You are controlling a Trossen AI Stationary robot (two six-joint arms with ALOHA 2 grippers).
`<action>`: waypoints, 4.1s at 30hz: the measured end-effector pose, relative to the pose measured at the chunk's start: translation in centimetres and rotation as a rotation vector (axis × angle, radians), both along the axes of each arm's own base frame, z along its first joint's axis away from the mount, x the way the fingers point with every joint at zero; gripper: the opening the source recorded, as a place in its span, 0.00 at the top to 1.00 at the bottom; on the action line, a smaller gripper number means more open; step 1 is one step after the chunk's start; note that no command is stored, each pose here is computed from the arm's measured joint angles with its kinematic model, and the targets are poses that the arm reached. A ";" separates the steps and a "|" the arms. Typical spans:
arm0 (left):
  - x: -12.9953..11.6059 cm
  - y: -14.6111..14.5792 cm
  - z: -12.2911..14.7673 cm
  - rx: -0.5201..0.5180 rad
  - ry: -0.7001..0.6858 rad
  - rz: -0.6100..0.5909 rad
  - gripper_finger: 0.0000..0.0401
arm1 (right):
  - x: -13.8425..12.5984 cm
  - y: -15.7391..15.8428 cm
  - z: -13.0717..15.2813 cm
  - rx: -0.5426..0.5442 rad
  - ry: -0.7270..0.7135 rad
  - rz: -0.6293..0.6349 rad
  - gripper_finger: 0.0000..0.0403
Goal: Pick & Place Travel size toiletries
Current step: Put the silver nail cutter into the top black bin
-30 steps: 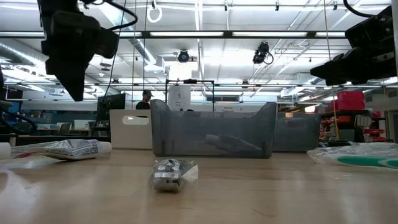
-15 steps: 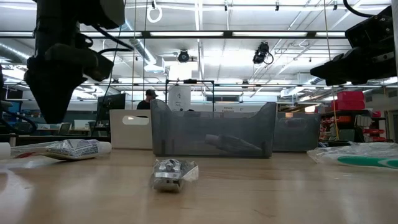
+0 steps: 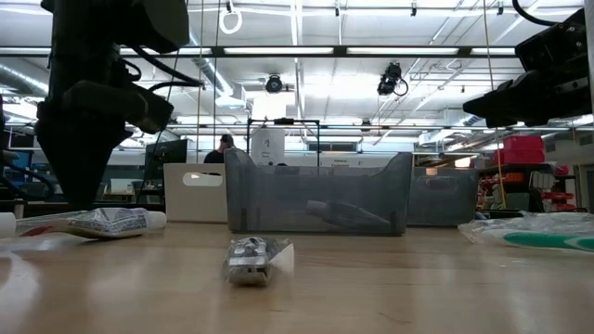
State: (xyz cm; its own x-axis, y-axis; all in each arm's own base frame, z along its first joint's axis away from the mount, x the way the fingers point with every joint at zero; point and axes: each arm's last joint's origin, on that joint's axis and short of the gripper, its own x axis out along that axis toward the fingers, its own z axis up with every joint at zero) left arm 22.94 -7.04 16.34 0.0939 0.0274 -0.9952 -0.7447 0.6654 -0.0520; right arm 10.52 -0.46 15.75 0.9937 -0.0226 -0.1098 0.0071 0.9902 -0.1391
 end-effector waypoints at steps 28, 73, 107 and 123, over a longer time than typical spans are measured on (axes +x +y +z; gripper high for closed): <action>-0.1 0.1 -2.1 -0.003 0.036 -0.061 0.49 | 0.1 0.0 -0.2 0.001 0.024 0.000 0.97; 0.3 -0.2 -1.8 -0.053 0.005 -0.169 0.82 | 0.1 0.0 -0.2 0.001 0.025 0.000 0.97; 5.2 3.5 12.2 0.188 -0.050 -0.639 0.82 | 0.1 0.0 -0.2 -0.029 0.025 0.003 0.97; 8.6 9.4 17.4 0.317 -0.427 -0.672 0.83 | 0.1 -0.1 -0.1 -0.009 0.011 -0.019 0.97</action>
